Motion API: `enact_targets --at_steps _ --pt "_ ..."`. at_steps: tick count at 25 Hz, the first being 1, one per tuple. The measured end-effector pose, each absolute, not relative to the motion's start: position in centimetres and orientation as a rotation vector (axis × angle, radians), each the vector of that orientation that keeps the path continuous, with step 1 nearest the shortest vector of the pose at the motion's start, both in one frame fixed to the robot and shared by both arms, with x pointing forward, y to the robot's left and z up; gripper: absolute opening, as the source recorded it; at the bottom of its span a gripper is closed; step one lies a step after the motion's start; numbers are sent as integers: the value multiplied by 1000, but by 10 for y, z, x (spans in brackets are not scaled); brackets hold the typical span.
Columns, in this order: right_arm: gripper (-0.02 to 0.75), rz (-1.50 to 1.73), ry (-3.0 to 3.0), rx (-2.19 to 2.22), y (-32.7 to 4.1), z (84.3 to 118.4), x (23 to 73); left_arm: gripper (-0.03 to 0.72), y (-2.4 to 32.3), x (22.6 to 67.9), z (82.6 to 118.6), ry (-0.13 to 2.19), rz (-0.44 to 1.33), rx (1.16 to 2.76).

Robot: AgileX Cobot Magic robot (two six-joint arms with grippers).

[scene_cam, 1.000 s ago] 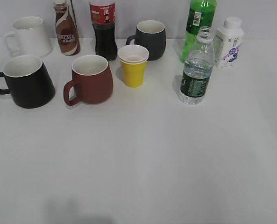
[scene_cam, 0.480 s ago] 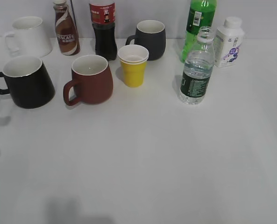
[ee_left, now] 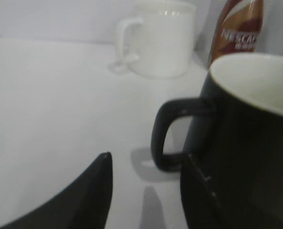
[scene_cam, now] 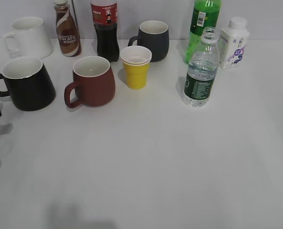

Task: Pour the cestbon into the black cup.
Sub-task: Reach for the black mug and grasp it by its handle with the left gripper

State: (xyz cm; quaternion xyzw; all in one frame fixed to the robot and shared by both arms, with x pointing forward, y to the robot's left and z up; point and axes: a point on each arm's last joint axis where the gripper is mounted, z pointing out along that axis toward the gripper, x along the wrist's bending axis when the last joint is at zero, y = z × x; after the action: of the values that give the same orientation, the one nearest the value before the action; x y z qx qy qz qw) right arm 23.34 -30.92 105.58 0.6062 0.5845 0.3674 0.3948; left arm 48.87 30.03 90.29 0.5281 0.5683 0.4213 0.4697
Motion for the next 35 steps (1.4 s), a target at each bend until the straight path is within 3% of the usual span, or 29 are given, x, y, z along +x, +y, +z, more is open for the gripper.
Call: enact_targets --at_steps 25,27,31,35 --pt "519 932 1482 1537 -309 1056 233 357 298 545 889 1334 1042 1284" --pt "519 932 1482 1537 -309 1056 233 319 297 551 888 1318 1040 1288" --pt "519 932 1482 1537 -309 1056 233 97 297 554 889 1308 1040 1291" --pt "519 932 1485 1535 -309 1056 233 37 297 555 887 1309 1041 1299"
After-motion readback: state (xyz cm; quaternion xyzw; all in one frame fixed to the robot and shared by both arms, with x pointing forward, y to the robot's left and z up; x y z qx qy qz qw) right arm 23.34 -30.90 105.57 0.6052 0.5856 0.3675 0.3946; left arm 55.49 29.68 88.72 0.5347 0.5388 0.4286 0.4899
